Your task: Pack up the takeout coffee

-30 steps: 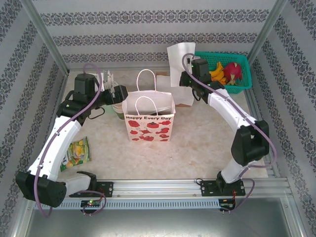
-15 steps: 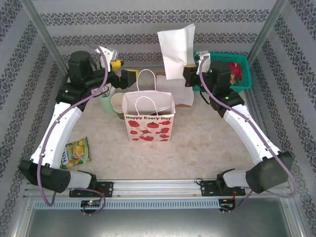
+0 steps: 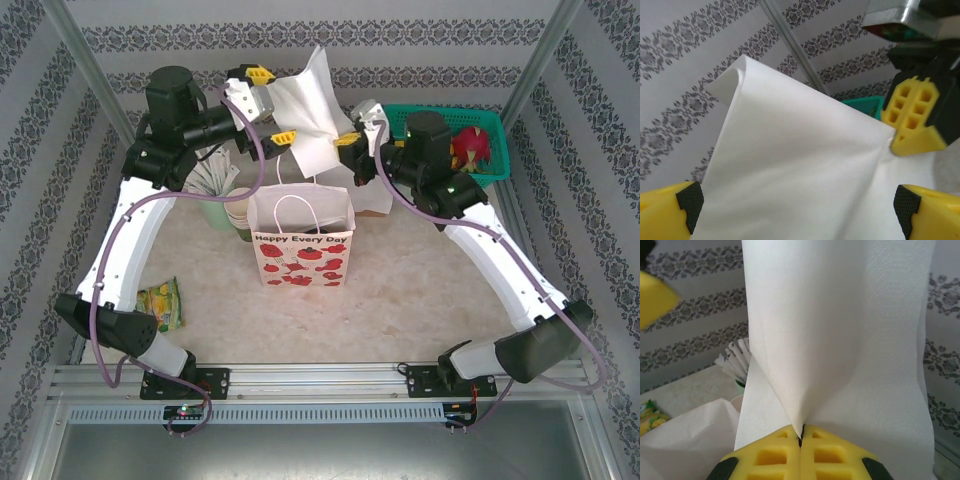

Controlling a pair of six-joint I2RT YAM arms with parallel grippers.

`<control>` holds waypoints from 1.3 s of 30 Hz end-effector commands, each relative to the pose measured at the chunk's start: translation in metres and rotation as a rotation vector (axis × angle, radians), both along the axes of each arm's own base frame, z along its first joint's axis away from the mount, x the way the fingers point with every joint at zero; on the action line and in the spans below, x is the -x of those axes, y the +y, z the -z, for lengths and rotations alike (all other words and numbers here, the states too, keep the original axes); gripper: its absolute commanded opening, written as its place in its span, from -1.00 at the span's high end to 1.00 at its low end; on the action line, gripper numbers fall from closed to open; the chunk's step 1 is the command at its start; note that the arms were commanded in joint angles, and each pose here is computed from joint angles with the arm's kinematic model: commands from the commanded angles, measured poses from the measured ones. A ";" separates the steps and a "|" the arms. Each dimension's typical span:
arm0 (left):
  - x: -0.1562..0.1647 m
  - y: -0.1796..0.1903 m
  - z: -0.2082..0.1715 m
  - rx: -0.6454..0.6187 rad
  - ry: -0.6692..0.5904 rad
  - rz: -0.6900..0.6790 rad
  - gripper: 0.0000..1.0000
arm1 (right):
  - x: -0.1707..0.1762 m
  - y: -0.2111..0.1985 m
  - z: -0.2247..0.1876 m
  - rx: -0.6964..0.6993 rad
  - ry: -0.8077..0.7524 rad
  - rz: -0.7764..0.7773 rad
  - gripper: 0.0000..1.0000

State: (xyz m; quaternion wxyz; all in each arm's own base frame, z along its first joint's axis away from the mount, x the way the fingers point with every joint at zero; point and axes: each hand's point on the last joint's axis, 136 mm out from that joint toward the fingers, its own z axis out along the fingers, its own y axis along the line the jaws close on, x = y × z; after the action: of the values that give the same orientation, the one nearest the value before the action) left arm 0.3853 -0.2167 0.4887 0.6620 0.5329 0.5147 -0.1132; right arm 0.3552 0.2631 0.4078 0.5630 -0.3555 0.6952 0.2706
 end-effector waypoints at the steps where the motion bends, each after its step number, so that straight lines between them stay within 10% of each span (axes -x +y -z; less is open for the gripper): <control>1: 0.002 0.000 -0.017 -0.135 -0.239 0.004 -0.99 | 0.019 0.016 0.006 0.104 -0.028 -0.141 1.00; 10: 0.022 0.008 -0.029 -0.230 -0.357 0.065 -0.99 | 0.034 0.036 0.012 0.177 -0.067 -0.288 1.00; 23: 0.051 0.004 0.027 -0.375 -0.126 0.275 -0.95 | 0.048 0.042 0.010 0.226 -0.200 -0.399 1.00; 39: 0.049 0.026 0.047 -0.322 0.044 0.251 -0.28 | 0.058 0.029 -0.002 0.199 -0.251 -0.408 1.00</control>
State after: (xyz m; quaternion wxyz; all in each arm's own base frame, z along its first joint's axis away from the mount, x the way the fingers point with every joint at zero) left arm 0.3541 -0.1925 0.4418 0.5421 0.6925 0.4673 -0.0912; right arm 0.3056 0.2922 0.4017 0.5302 -0.5629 0.5825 0.2503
